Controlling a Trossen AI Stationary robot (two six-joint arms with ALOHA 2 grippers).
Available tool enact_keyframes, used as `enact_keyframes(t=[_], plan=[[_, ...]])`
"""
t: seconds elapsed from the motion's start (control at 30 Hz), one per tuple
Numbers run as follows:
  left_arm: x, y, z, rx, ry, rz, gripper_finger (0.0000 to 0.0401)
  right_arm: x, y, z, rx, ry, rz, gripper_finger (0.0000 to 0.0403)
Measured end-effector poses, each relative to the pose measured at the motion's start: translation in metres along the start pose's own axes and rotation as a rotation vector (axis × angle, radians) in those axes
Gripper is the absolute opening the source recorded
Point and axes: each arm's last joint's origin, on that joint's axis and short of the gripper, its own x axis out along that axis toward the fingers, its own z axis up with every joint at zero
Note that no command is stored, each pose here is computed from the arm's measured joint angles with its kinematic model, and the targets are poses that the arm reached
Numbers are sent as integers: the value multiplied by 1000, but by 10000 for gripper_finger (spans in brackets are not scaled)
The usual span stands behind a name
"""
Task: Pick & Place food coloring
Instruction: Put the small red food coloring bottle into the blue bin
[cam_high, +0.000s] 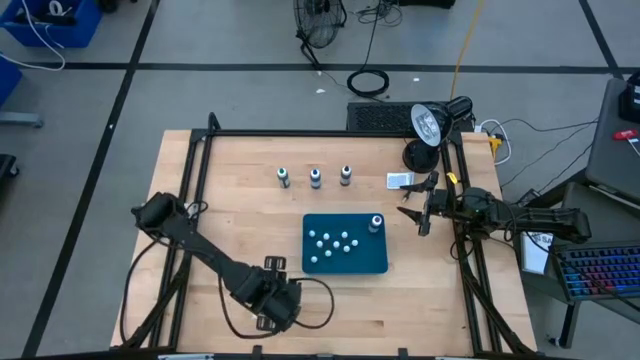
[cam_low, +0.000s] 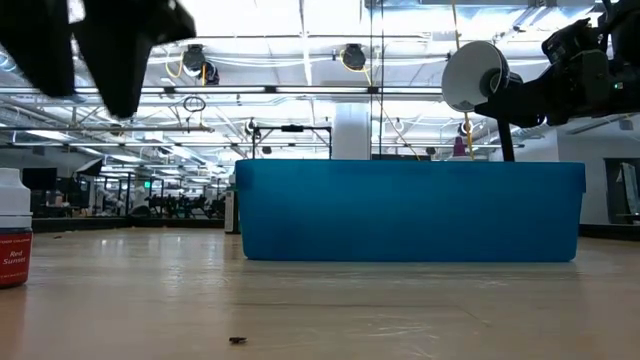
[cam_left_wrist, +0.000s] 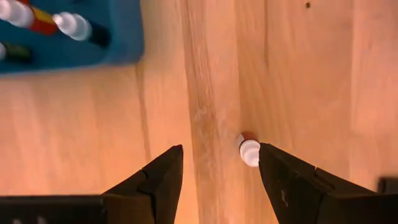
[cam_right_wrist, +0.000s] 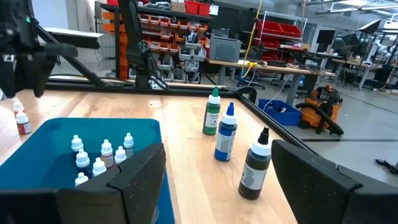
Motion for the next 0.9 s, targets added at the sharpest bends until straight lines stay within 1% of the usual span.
enact_keyframes(t=[0.1,0.27,0.37,0.53,0.67,0.9], plan=[[13,-2,-8,-5,17,-5,212,0,0,0,0,0,0,279],[28,-7,-22,66,74,-54,212,0,0,0,0,0,0,279],[34,-9,-26,76,86,-87,212,0,0,0,0,0,0,279],[37,-14,-23,74,32,-130,212,0,0,0,0,0,0,279],[39,-15,-20,72,-20,-143,212,0,0,0,0,0,0,279],[48,-10,-25,35,1,-129,212,0,0,0,0,0,0,279]])
